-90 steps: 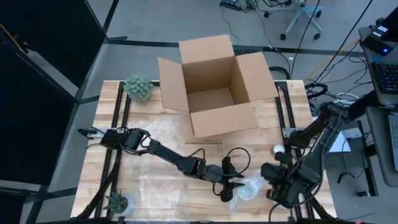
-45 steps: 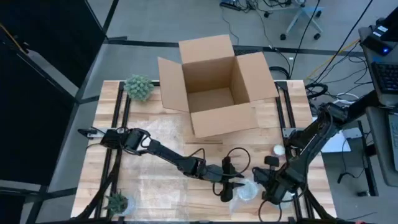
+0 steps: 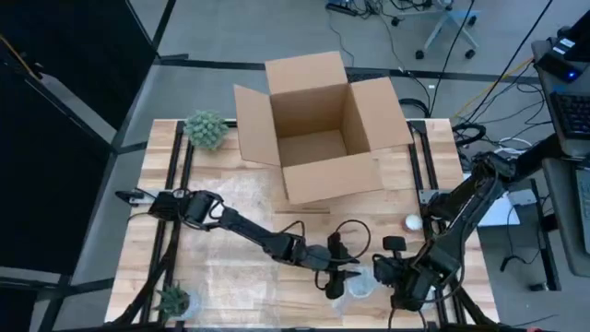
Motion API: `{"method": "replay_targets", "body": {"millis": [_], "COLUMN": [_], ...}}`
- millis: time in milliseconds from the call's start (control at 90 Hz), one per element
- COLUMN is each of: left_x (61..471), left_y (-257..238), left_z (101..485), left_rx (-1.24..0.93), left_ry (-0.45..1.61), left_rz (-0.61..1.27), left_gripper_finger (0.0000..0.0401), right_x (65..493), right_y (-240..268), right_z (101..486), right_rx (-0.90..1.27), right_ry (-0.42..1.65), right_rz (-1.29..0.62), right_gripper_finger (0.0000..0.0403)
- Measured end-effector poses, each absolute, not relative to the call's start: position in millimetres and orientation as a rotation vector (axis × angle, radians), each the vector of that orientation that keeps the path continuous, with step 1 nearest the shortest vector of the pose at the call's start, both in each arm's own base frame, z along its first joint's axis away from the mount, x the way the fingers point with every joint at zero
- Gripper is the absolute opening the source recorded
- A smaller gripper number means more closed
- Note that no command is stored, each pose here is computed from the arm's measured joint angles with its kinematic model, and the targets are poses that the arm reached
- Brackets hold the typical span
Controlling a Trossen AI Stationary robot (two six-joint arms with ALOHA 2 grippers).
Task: Wrap mug
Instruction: Wrap the orange mug with bubble wrap
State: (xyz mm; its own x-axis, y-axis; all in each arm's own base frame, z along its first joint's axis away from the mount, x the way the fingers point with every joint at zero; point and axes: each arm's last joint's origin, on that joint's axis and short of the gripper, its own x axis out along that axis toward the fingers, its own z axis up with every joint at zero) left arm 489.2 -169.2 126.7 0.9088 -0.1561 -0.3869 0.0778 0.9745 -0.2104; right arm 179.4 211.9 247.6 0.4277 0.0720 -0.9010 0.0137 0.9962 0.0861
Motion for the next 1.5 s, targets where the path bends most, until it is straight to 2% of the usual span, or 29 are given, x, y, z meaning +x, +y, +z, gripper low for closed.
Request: {"method": "replay_targets", "body": {"millis": [89, 322, 633, 944, 1167, 1356, 1500], "left_x": [485.8, 488.1, 488.4, 488.7, 491.7, 496.7, 496.8], "left_y": [-168.6, -168.1, -168.4, -168.4, -172.0, -186.2, -193.1], "left_z": [113.6, 124.3, 129.1, 131.0, 139.4, 163.4, 170.7], "left_rx": [-0.173, -0.192, -0.197, -0.199, -0.223, -0.254, -0.232], "left_ry": [0.489, 0.449, 0.431, 0.424, 0.406, 0.346, 0.382], "left_rz": [-0.112, -0.107, -0.111, -0.113, -0.161, -0.218, -0.233], "left_gripper_finger": [0.0146, 0.0146, 0.0146, 0.0146, 0.0146, 0.0146, 0.0146], "right_x": [182.8, 179.8, 178.1, 188.7, 200.1, 200.7, 200.9], "right_y": [214.6, 210.5, 224.8, 252.1, 265.5, 261.9, 260.2], "right_z": [249.4, 244.7, 248.3, 200.7, 179.0, 157.4, 149.8], "right_rx": [0.078, 0.082, 0.349, 0.399, 0.401, 0.303, 0.251], "right_ry": [1.079, 1.136, 1.208, 1.354, 1.326, 1.291, 1.262], "right_rz": [0.063, -0.003, 0.079, -0.003, -0.008, -0.143, -0.200], "right_gripper_finger": [0.0012, 0.0012, 0.0012, 0.0012, 0.0012, 0.0012, 0.0012]}}
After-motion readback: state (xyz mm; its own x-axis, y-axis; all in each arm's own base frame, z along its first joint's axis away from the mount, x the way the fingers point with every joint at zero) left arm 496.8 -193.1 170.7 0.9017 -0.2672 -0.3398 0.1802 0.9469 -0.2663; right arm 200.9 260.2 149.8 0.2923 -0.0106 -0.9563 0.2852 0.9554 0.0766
